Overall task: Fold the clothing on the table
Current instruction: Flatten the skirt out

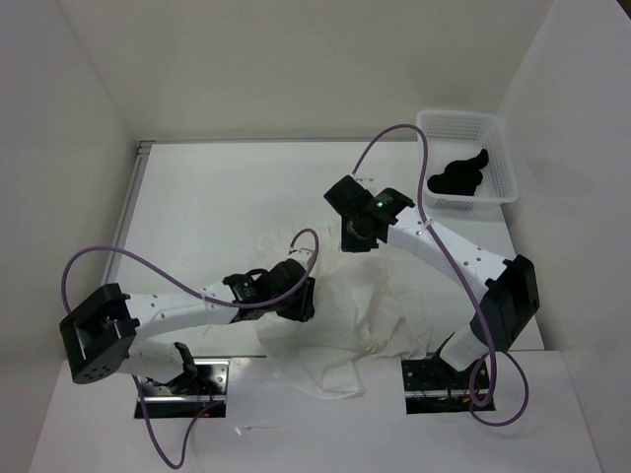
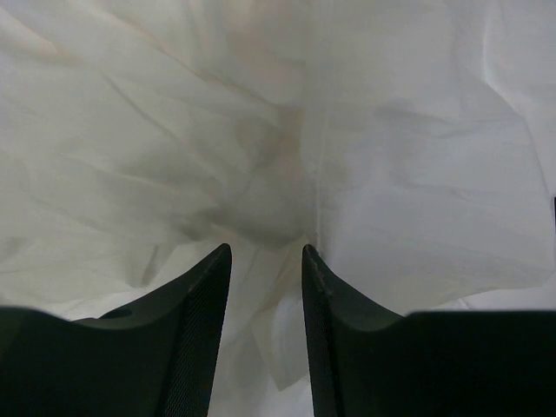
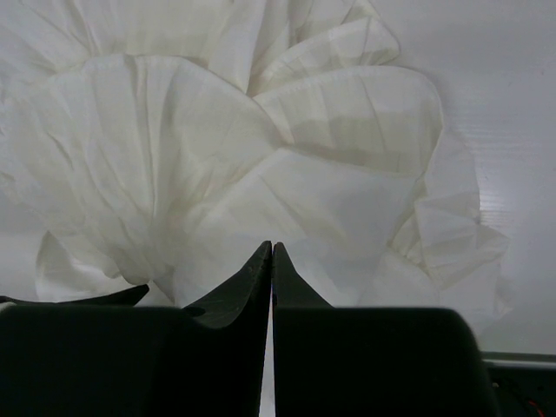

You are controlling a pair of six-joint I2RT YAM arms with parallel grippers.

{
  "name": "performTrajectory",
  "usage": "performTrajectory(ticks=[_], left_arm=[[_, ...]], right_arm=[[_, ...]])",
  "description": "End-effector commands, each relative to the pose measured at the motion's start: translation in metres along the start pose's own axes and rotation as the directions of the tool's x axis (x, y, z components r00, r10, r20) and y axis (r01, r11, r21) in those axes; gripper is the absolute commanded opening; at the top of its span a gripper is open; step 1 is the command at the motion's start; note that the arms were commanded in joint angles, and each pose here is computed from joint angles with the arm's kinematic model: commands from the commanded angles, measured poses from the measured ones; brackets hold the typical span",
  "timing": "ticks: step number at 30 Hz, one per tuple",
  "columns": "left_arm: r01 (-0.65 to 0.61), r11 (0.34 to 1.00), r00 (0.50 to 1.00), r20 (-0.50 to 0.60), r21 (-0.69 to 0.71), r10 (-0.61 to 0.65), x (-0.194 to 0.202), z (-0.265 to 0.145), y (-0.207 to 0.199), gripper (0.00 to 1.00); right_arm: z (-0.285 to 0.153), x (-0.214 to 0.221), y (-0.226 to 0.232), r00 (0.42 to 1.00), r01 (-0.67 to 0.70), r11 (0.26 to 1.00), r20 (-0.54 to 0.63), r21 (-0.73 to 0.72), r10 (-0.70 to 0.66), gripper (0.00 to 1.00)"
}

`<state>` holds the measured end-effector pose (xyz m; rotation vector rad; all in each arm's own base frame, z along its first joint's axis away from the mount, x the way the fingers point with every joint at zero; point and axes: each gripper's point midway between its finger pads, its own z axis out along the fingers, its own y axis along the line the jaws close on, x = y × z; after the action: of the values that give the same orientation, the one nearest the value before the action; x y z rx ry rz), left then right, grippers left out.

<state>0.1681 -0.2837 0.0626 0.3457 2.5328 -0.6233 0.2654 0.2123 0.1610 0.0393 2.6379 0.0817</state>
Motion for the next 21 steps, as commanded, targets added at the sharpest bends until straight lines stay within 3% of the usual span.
performTrajectory(ticks=[1,9,21], left_arm=[[-0.042,0.998,0.999,-0.013,0.038,0.042,0.000,-0.004,-0.014,0.46],[-0.060,0.995,0.998,-0.020,0.077,0.062,0.003,-0.022,-0.024,0.46],[-0.059,0.991,0.994,0.085,-0.119,0.070,-0.022,0.009,0.002,0.46]], right_arm=[[-0.006,-0.006,-0.003,1.000,-0.003,1.000,0.012,0.007,0.003,0.05],[-0.003,-0.004,-0.003,1.000,0.009,1.000,0.005,0.013,-0.009,0.06],[0.003,-0.007,0.003,0.999,0.031,0.999,-0.009,0.012,-0.031,0.08]])
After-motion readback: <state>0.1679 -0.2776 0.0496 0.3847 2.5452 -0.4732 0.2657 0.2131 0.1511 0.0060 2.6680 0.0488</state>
